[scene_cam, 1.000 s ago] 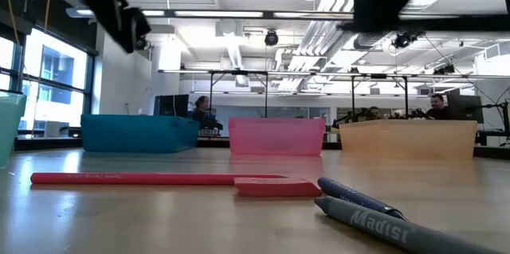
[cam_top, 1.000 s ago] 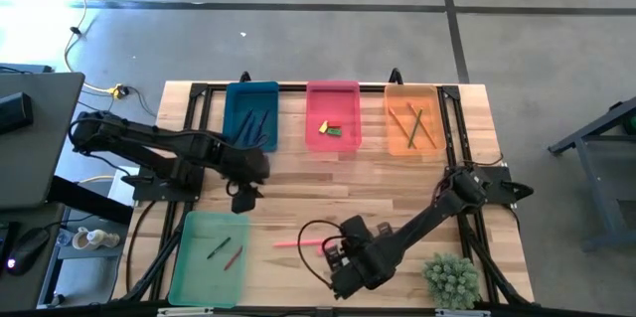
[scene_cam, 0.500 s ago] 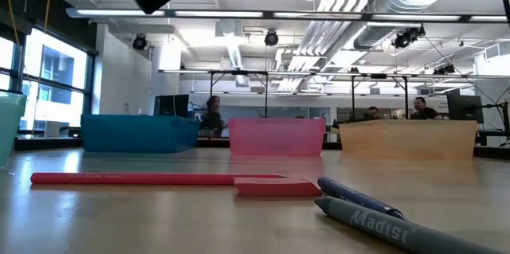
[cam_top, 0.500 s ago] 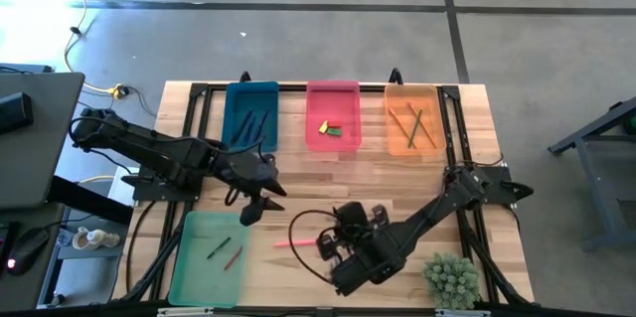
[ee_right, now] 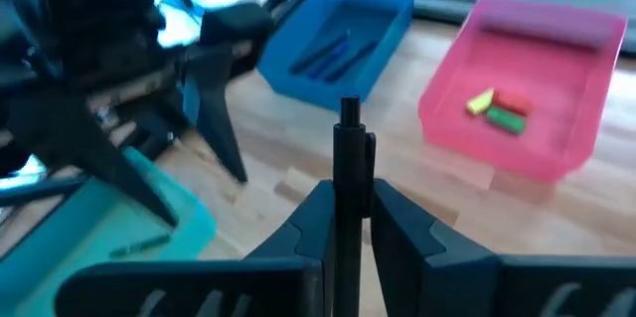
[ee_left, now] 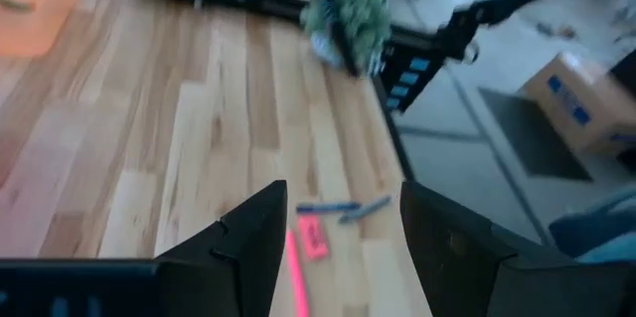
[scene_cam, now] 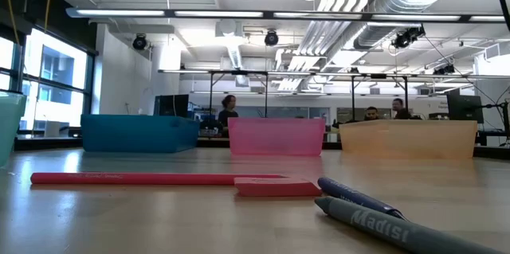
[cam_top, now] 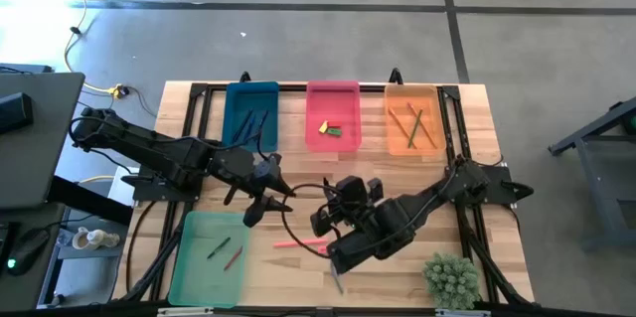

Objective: Sort crayons/erasers/pens/pencils in bins
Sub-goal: Put the black pen into the blue bin

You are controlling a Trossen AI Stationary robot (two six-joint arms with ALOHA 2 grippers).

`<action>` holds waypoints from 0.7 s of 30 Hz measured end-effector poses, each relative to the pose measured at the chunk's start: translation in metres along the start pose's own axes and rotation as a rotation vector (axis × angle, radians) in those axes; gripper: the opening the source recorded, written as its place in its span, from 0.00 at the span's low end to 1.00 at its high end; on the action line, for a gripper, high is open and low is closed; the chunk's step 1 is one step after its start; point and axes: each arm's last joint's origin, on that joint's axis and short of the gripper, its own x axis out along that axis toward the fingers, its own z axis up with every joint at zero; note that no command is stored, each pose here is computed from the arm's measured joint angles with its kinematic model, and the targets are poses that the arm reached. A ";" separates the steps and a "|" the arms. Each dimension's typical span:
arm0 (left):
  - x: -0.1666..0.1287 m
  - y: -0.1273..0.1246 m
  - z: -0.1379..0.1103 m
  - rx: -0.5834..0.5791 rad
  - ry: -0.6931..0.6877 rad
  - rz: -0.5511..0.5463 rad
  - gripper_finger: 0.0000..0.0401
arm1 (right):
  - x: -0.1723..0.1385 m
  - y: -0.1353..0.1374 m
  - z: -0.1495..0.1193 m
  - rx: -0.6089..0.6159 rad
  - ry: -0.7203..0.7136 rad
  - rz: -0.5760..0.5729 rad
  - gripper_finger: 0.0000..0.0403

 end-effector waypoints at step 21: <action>-0.008 0.029 0.032 -0.119 -0.254 0.004 0.46 | 0.022 0.007 0.074 -0.089 -0.138 0.136 0.09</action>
